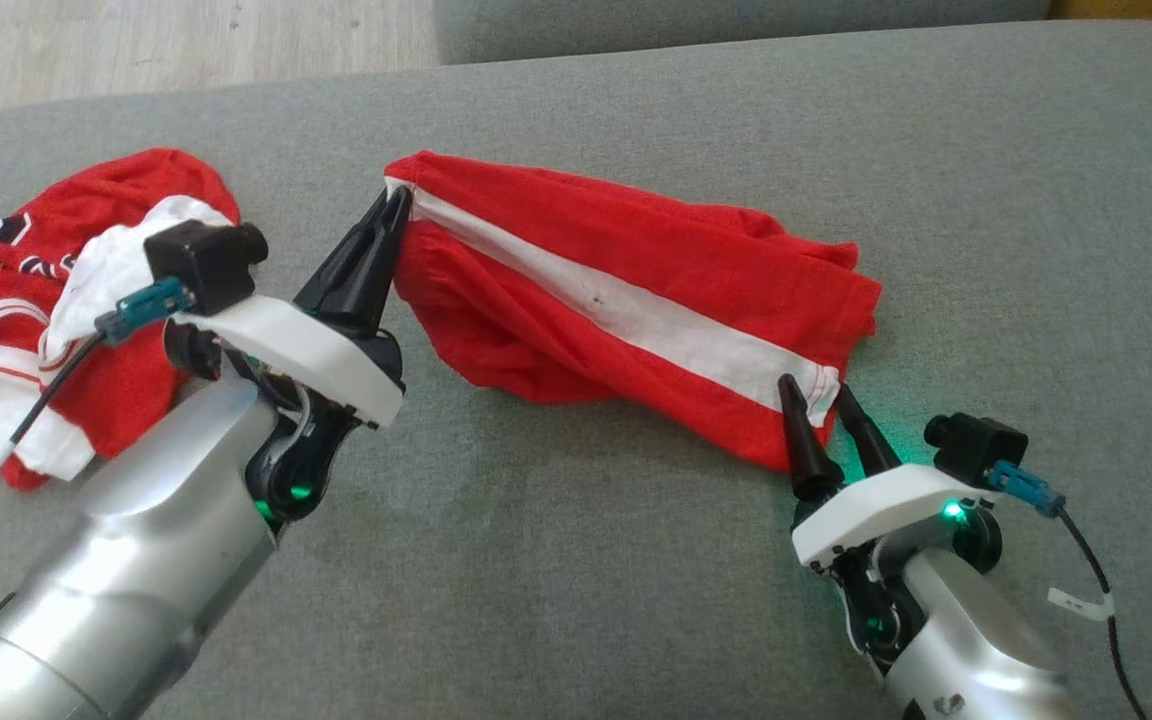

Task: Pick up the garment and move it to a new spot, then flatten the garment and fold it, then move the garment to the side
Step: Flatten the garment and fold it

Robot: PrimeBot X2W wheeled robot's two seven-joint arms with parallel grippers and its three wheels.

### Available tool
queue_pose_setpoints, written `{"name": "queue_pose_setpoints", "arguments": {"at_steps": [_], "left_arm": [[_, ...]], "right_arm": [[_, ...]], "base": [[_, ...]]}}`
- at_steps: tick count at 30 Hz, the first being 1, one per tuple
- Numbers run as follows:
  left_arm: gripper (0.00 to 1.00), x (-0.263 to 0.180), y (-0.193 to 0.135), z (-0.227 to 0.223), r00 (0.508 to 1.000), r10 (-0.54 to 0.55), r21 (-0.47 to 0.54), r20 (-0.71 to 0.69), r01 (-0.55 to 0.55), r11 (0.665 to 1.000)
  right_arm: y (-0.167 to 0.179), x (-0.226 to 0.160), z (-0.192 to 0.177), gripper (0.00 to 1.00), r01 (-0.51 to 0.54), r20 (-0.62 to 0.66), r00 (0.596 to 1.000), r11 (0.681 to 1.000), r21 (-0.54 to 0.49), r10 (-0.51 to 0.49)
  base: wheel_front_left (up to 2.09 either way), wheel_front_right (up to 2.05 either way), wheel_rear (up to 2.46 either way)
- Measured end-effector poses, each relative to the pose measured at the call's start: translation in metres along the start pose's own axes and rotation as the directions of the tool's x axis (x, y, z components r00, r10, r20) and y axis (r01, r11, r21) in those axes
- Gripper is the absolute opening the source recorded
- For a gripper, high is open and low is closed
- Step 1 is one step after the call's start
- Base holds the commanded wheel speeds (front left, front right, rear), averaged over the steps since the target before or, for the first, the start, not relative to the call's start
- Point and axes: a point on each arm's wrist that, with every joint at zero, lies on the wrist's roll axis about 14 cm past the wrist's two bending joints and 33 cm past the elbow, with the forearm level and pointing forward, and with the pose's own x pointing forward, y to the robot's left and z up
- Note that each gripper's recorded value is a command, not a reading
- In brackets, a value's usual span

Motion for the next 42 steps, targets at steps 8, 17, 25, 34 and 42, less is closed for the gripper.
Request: {"name": "queue_pose_setpoints", "arguments": {"at_steps": [8, 17, 25, 34, 42], "left_arm": [[0.0, -0.001, 0.003, -0.002, 1.0, 0.002, -0.012, 0.001, -0.002, 1.0], [0.0, 0.001, 0.005, 0.005, 1.0, -0.001, -0.006, 0.015, 0.001, 1.0], [0.0, 0.018, 0.0, 0.039, 0.995, -0.046, 0.03, 0.091, 0.043, 0.999], [0.0, 0.071, -0.024, 0.16, 0.93, -0.199, 0.224, 0.308, 0.132, 0.966], [0.0, 0.072, -0.03, 0.211, 0.855, -0.263, 0.24, 0.448, 0.168, 0.956]], "right_arm": [[0.005, 0.004, -0.001, 0.0, -0.017, -0.009, 1.0, 1.0, 0.002, 0.017], [0.003, 0.01, 0.023, 0.0, -0.017, 0.056, 0.998, 0.999, -0.037, 0.019], [0.021, 0.025, 0.146, 0.0, -0.031, 0.359, 0.928, 0.982, -0.189, 0.098], [0.054, 0.041, 0.344, 0.0, 0.046, 0.66, 0.708, 0.916, -0.398, 0.252], [0.082, 0.048, 0.397, 0.0, 0.04, 0.715, 0.604, 0.882, -0.469, 0.353]], "base": [[0.0, 0.0, 0.0], [0.0, 0.0, 0.0], [0.0, 0.0, 0.0], [0.0, 0.0, 0.0], [0.0, 0.0, 0.0]]}}
